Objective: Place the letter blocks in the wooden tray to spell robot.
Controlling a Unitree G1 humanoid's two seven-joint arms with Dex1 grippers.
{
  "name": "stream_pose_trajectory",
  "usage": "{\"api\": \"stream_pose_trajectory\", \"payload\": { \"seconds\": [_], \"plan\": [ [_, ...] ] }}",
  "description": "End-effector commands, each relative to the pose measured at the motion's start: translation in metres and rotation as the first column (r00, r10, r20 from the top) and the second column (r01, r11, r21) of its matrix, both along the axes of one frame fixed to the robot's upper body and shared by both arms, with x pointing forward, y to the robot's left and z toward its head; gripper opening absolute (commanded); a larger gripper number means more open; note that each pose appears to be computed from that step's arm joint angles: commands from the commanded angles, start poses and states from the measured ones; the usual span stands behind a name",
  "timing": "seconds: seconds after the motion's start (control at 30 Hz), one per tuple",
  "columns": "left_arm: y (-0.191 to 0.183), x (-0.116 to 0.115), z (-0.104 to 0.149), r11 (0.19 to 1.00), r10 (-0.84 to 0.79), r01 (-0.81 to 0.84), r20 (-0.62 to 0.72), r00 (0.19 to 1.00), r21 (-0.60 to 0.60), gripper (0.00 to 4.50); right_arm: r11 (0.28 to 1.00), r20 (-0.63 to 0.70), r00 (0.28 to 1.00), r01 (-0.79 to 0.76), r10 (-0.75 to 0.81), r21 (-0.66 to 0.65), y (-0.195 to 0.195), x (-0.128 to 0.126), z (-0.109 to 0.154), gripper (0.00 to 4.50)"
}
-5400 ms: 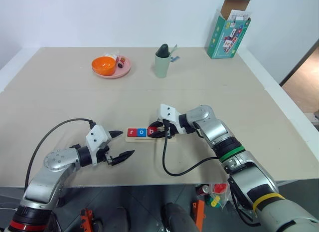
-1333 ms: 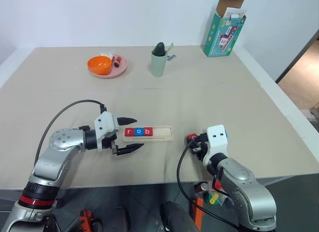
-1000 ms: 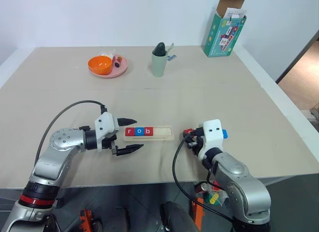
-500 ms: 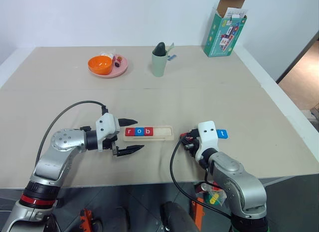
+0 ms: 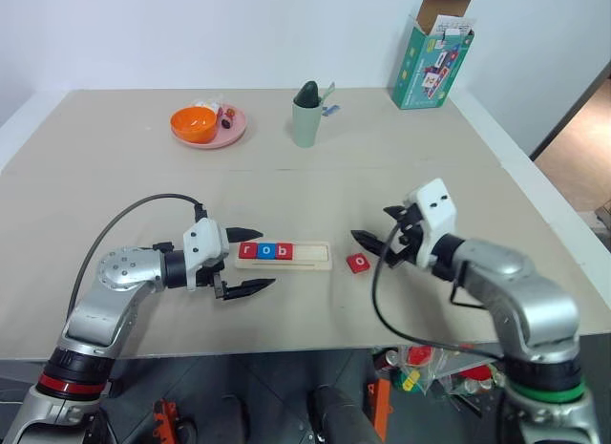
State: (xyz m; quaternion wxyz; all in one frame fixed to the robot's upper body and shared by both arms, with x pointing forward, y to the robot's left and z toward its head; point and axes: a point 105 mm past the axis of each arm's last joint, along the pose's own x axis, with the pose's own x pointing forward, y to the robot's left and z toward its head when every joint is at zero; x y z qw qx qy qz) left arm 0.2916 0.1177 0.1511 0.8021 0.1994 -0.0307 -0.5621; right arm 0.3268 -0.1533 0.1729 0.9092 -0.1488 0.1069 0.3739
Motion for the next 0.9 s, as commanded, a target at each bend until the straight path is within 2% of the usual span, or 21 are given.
{"api": "stream_pose_trajectory", "payload": {
  "seconds": [0.03, 0.2, 0.3, 0.43, 0.6, 0.63, 0.9],
  "plan": [
    [-0.001, 0.0, 0.005, 1.0, -0.009, 0.009, 0.039, 0.999, 0.004, 4.5, 0.941, -0.037, 0.945, -0.327, 0.325, -0.088, 0.012, -0.012, -0.007, 4.49],
    [-0.005, -0.002, 0.007, 1.0, -0.023, 0.023, 0.043, 0.999, -0.003, 4.5, 0.793, -0.086, 0.831, -0.551, 0.55, -0.26, 0.003, -0.006, -0.029, 4.49],
    [-0.005, -0.005, 0.007, 1.0, -0.021, 0.021, 0.043, 0.999, -0.003, 4.5, 0.762, -0.094, 0.804, -0.589, 0.588, -0.269, 0.003, 0.01, -0.032, 4.49],
    [0.0, -0.006, 0.007, 1.0, 0.004, -0.004, 0.042, 0.999, -0.003, 4.5, 0.744, -0.101, 0.788, -0.608, 0.607, -0.275, 0.001, 0.019, -0.037, 4.49],
    [0.003, -0.008, 0.006, 1.0, 0.024, -0.024, 0.037, 0.999, -0.002, 4.5, 0.716, -0.12, 0.761, -0.643, 0.637, -0.273, 0.001, 0.017, -0.046, 4.49],
    [0.004, -0.008, 0.006, 1.0, 0.027, -0.027, 0.036, 0.999, -0.002, 4.5, 0.714, -0.121, 0.76, -0.645, 0.639, -0.272, 0.001, 0.017, -0.049, 4.24],
    [0.004, -0.008, 0.007, 0.999, 0.032, -0.033, 0.035, 0.999, 0.001, 4.5, 0.735, -0.114, 0.778, -0.623, 0.618, -0.269, -0.002, 0.024, -0.057, 4.24]
  ]
}}
